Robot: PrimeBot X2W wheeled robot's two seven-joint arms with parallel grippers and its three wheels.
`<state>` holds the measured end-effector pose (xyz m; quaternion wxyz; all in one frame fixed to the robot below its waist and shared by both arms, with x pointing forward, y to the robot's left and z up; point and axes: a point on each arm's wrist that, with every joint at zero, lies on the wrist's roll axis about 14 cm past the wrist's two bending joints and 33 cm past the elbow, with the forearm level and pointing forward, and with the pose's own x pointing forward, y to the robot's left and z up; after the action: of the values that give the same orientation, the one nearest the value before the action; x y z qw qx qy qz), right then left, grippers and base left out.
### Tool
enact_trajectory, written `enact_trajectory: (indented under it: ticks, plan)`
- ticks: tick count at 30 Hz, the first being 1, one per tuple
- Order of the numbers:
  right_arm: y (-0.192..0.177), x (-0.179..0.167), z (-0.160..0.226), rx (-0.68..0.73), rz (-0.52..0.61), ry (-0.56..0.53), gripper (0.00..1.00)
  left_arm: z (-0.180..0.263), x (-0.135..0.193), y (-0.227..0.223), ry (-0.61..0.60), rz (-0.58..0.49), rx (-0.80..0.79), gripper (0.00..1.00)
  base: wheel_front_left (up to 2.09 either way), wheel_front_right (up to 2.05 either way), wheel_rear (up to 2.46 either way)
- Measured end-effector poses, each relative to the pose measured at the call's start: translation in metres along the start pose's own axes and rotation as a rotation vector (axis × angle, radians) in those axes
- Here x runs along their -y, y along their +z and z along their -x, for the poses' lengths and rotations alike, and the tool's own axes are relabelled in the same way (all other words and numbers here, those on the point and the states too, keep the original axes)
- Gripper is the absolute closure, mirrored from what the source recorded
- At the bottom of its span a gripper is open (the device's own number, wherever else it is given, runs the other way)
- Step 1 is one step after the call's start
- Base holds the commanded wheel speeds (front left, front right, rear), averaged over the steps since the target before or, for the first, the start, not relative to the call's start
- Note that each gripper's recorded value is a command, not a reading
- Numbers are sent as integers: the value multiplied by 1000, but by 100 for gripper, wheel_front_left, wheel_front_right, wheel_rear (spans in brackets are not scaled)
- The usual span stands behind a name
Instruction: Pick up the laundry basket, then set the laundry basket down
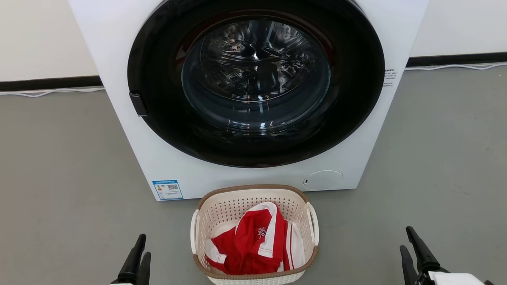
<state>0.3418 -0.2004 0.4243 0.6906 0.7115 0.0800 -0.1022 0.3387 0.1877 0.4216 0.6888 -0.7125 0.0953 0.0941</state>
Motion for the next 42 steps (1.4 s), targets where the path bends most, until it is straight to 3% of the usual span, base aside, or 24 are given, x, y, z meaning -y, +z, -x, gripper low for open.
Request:
enact_trajectory:
  ticks: [10,21,42]
  plan:
    - [-4,-4,-1,1,57,9,0,-2,11,-1,-22,-73,9,0,0,0,0]
    - [-4,-16,-2,12,203,42,0,-4,24,-5,-45,-217,11,0,0,0,0]
    - [-20,-38,-3,0,558,120,0,-5,37,-14,-49,-633,29,0,0,0,0]
